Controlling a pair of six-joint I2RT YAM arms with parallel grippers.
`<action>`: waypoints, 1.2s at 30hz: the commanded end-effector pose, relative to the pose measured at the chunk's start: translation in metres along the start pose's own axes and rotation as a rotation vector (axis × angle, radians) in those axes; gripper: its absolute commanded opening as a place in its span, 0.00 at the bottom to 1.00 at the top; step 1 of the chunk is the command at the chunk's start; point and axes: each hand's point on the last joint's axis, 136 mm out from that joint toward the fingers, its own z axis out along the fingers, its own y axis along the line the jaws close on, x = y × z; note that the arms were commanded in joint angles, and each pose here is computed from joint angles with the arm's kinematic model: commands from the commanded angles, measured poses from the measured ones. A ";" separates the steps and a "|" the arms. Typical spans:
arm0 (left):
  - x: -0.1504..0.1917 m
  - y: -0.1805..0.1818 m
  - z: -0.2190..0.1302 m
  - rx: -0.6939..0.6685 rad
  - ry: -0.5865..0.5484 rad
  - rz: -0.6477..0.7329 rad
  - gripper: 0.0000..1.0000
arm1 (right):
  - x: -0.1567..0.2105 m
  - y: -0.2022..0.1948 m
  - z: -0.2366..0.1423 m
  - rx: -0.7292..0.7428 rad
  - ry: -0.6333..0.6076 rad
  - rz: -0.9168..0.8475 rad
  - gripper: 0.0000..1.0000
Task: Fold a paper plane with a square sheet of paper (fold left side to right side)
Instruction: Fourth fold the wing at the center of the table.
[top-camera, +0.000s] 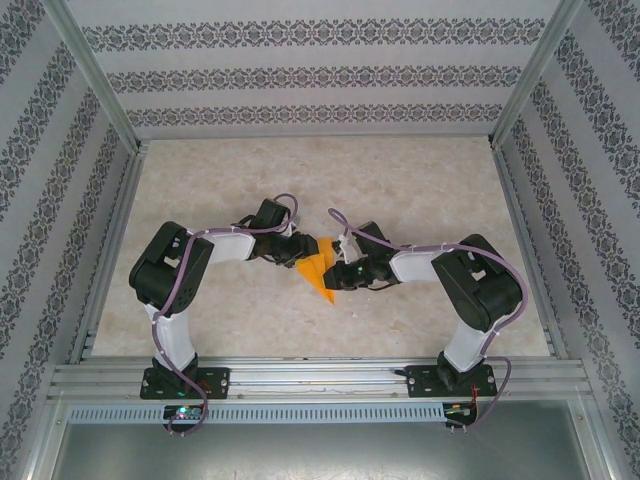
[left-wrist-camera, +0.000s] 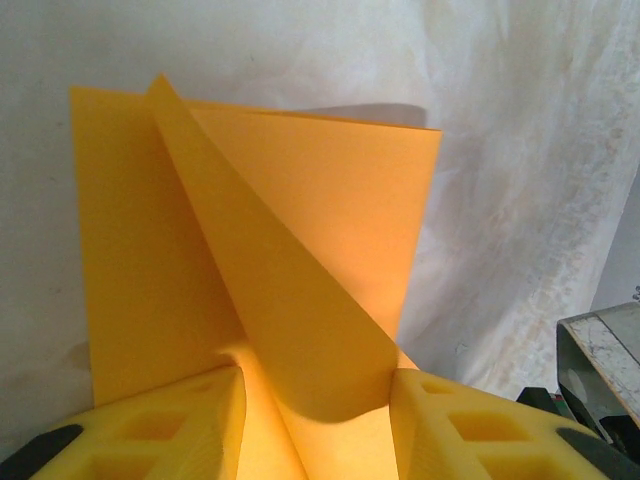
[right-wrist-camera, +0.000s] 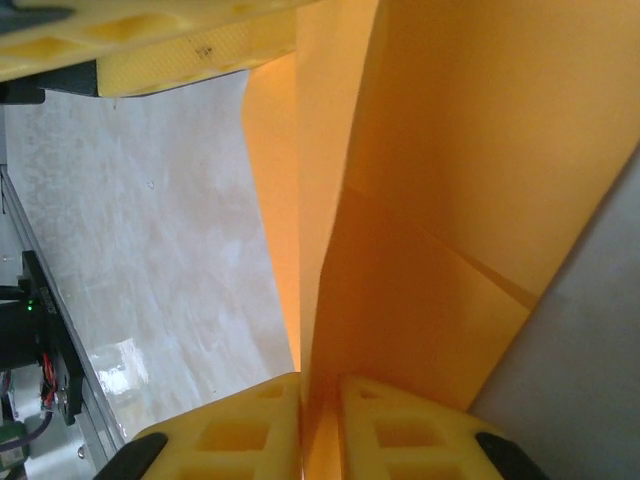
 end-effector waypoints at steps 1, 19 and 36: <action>0.014 0.031 0.013 -0.109 0.048 -0.022 0.43 | -0.005 0.007 -0.006 -0.027 -0.019 -0.008 0.20; 0.013 0.030 0.009 -0.122 0.042 -0.015 0.43 | -0.041 0.012 -0.031 -0.041 -0.117 0.044 0.48; 0.012 0.029 0.009 -0.125 0.038 -0.009 0.43 | -0.050 0.014 -0.006 -0.070 -0.084 0.055 0.35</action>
